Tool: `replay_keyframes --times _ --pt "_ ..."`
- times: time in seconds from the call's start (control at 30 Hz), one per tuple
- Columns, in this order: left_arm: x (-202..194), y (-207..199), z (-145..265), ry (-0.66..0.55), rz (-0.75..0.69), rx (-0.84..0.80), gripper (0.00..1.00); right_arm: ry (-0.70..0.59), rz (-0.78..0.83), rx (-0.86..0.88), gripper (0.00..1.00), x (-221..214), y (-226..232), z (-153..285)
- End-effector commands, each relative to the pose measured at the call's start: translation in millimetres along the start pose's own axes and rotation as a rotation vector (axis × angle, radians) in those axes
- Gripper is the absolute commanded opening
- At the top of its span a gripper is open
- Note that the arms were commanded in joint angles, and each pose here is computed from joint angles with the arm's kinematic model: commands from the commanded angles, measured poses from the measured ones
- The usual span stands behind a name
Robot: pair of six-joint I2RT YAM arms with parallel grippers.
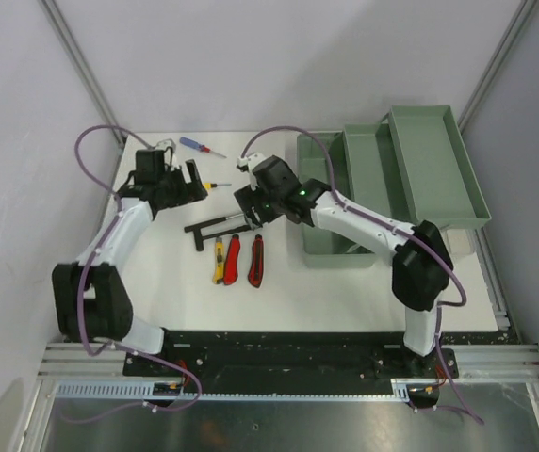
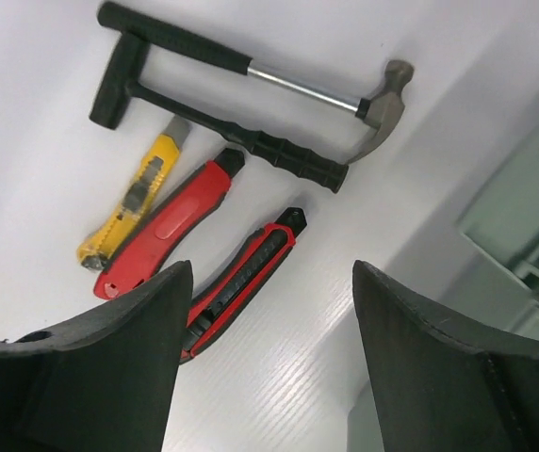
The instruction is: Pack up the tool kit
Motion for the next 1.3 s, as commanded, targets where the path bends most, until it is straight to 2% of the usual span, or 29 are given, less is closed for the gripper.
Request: replay_keyframes --times 0.0,0.07,0.17,0.3,0.6,0.7,0.83,0.97,1.03,1.17,1.27 --pt "-8.0 -2.1 -35.7 0.06 -0.227 0.029 0.88 -0.041 0.022 0.044 0.73 20.6 1.5 -0.7" --pt "-17.0 -7.0 -50.0 0.097 -0.332 0.024 0.87 -0.035 -0.007 0.07 0.73 14.1 3.3 0.8" --pt "-31.6 -8.0 -70.6 0.155 -0.414 0.023 0.86 -0.036 -0.096 0.099 0.72 3.8 -5.5 9.6" --pt "-43.5 -6.0 -93.8 0.199 -0.464 0.058 0.84 -0.048 -0.228 0.137 0.71 -7.9 -25.7 28.3" --pt "-73.3 1.1 -120.0 0.29 -0.58 0.077 0.87 -0.12 -0.336 0.093 0.71 -0.3 -73.6 74.4" --pt "-76.8 0.9 -120.6 0.305 -0.599 0.058 0.85 -0.156 -0.369 0.083 0.7 5.2 -88.1 89.0" --pt "-86.0 5.1 -116.8 0.329 -0.617 0.046 0.75 -0.195 -0.389 0.064 0.71 10.0 -103.3 106.3" --pt "-97.2 17.0 -120.8 0.363 -0.628 0.084 0.52 -0.208 -0.419 0.044 0.7 8.8 -117.0 114.2" --pt "-103.2 21.3 -123.3 0.382 -0.634 0.099 0.46 -0.208 -0.435 0.031 0.7 6.3 -124.2 115.8" --pt "-109.8 29.1 -127.2 0.396 -0.644 0.148 0.43 -0.2 -0.457 0.017 0.7 1.1 -132.5 118.3" --pt "-108.2 28.7 -131.1 0.391 -0.637 0.164 0.5 -0.2 -0.458 0.011 0.7 -1.1 -134.3 121.4"
Point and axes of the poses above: each gripper's point midway between its finger pads, its own z axis back along the fingers, its own y axis along the line the jaws close on, x = y × z, the point moved 2 cm from there along z, back along the fingers, and after that the axes turned 12 degrees about z, right-handed, at the moved point
